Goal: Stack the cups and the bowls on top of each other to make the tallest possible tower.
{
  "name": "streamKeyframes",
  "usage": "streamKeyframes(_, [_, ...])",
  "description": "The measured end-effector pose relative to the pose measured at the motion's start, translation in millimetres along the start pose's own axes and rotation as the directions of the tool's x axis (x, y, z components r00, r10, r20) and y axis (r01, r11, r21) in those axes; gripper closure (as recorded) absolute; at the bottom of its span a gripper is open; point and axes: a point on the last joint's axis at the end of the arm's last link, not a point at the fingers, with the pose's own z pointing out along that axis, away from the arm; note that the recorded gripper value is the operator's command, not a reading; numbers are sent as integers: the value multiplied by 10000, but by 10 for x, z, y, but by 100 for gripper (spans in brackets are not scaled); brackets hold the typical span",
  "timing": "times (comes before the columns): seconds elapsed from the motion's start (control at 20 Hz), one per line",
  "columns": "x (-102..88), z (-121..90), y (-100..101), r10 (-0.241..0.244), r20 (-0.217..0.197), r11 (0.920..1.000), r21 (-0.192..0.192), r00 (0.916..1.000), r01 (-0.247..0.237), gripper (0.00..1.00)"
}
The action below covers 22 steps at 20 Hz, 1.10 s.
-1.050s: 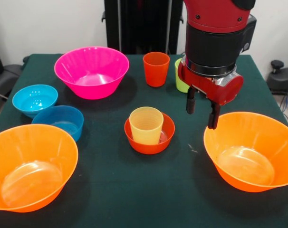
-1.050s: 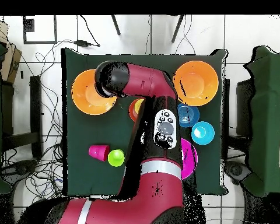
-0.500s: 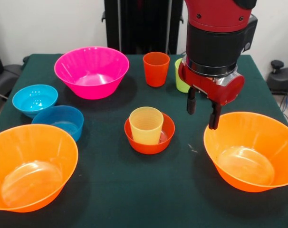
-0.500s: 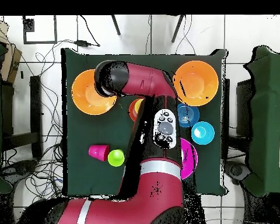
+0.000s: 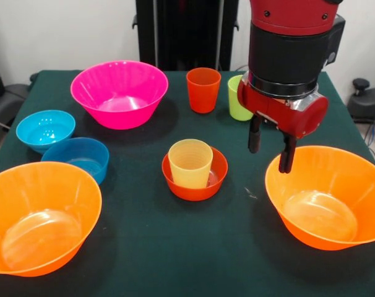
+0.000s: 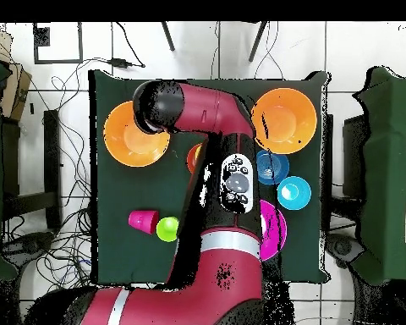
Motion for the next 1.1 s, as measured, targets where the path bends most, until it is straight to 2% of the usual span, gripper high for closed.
streamKeyframes(0.3, [72,28,163,-199,131,9997,-125,9997,200,0])
streamKeyframes(0.55, [206,188,256,-429,82,9991,-55,9990,430,0])
streamKeyframes(0.65, [236,236,257,-465,46,9989,-11,9989,465,0])
streamKeyframes(0.75, [306,371,232,-516,-85,9986,139,9986,517,0])
streamKeyframes(1.1, [366,607,147,-505,-308,9978,408,9982,518,0])
